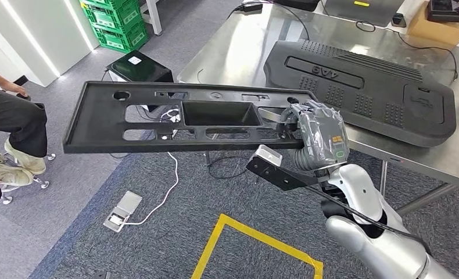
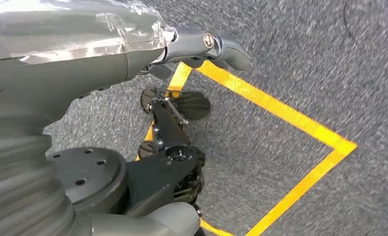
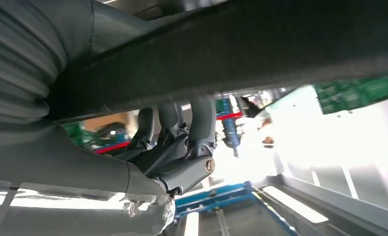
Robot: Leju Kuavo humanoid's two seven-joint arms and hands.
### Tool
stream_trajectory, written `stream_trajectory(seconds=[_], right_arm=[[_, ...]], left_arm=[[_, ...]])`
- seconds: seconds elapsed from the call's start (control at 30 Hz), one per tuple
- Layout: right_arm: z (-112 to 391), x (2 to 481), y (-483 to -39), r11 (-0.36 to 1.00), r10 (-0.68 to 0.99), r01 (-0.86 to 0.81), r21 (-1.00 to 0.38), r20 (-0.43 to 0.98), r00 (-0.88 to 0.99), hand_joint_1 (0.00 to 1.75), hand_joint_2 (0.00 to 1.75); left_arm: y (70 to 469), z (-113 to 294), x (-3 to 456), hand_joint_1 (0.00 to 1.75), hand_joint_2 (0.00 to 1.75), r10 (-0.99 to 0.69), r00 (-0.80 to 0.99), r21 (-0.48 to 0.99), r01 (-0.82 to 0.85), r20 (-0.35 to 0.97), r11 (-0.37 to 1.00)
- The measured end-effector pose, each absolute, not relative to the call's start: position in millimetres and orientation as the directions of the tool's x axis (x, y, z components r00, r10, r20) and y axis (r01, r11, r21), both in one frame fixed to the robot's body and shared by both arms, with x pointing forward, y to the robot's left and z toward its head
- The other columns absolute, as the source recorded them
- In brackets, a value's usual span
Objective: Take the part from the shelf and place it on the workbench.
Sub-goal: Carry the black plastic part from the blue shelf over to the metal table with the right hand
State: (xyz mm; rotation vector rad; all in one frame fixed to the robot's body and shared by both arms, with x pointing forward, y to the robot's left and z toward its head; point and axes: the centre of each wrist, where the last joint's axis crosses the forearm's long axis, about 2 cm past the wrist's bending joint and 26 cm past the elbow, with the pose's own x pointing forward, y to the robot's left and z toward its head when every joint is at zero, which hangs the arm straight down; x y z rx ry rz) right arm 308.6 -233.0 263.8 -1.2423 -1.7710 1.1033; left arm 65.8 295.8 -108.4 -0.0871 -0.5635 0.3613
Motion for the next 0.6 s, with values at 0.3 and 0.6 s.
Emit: stream_trajectory(seconds=[0.3,0.6], right_arm=[[271,323,-232,0.163,0.965,0.399,-0.902,0.061,-0.255,1.75,1.75],[268,330,-228,0.167,0.967,0.388,-0.907,0.074,-0.242,1.75,1.75]], left_arm=[[296,-108,68,0.00,1.75,0.351,0.785,-0.173,-0.305,0.511,0.936],[295,-108,67,0.00,1.75,0.337,0.792,-0.169,-0.292,0.509,0.941]])
